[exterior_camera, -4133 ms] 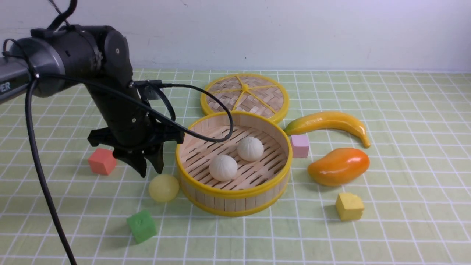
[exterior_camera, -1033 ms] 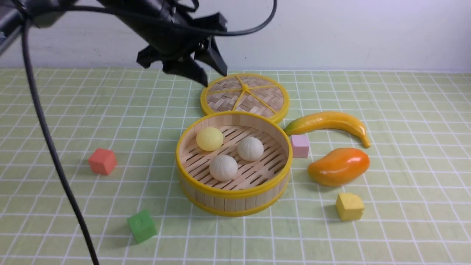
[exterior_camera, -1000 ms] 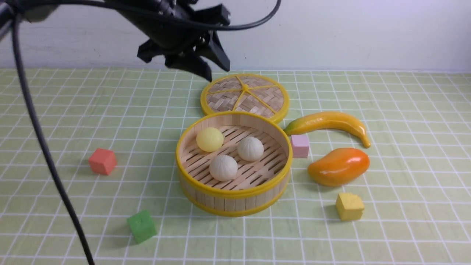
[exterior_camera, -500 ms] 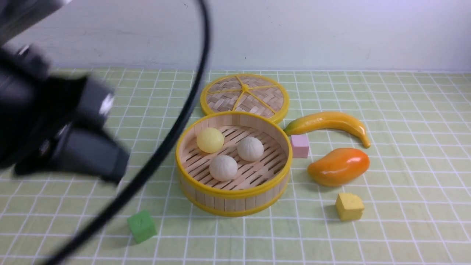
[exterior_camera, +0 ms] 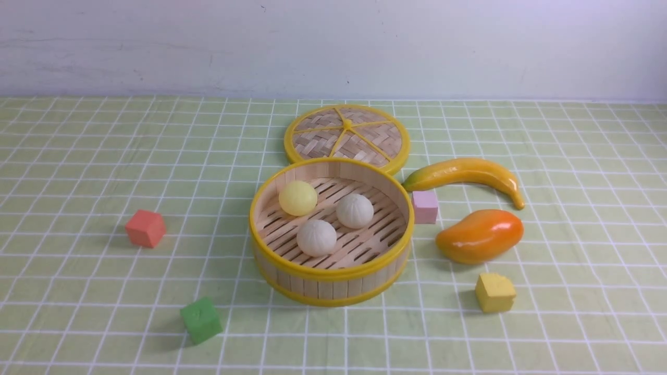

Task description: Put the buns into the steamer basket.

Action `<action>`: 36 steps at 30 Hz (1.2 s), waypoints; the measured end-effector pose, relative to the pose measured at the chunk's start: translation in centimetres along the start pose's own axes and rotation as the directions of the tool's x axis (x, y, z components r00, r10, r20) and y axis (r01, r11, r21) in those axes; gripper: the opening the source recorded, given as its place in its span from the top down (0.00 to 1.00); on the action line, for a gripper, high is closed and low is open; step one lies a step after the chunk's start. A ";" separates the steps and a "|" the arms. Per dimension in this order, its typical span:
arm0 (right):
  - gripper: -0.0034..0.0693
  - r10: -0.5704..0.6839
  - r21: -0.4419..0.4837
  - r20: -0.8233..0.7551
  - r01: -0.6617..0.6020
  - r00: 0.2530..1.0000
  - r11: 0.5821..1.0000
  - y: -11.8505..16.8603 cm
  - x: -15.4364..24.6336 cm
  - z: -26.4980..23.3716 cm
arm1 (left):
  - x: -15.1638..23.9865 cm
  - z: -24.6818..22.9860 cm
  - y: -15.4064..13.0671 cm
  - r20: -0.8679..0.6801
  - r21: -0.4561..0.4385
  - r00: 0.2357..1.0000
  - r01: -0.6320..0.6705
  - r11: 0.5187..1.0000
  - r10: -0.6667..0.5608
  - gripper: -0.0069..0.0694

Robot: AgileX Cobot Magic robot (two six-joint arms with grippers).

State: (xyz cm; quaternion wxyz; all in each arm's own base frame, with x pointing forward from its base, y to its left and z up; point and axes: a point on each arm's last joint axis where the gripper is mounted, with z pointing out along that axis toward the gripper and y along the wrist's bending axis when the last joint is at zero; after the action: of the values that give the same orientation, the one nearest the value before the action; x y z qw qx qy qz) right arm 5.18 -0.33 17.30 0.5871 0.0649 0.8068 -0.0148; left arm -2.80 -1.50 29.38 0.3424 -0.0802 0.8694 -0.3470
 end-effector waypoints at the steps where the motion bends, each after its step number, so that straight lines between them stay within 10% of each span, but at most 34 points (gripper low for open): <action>1: 0.62 0.000 0.000 0.000 0.000 1.000 1.000 0.0 0.0 0.0 | 0.5 -0.2 0.3 0.016 0.019 1.000 -0.003 1.000 0.003 0.93; 10: 0.62 0.001 0.000 0.001 -0.001 1.000 1.000 0.0 0.0 0.0 | 0.4 -0.4 0.9 0.068 -0.020 0.997 -0.027 0.999 0.029 0.93; 19: 0.62 0.001 0.000 0.001 -0.001 1.000 1.000 0.0 0.0 0.0 | -2.9 0.7 3.3 0.391 -0.283 0.881 -0.160 0.946 0.267 0.93; 27: 0.62 0.001 0.000 0.001 -0.001 1.000 1.000 0.0 0.0 0.0 | -3.1 5.3 4.7 0.487 -0.274 0.764 -0.326 0.905 0.423 0.93; 36: 0.62 0.001 0.000 0.001 -0.001 1.000 1.000 0.0 0.0 0.0 | 0.1 10.7 8.5 0.368 -0.259 0.832 -0.336 0.905 0.415 0.92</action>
State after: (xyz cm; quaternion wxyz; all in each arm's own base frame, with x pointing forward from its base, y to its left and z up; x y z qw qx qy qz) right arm 5.18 -0.32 17.28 0.5873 0.0651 0.8066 -0.0145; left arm 4.96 -1.02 18.11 0.5717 -0.0104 0.8034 -0.1659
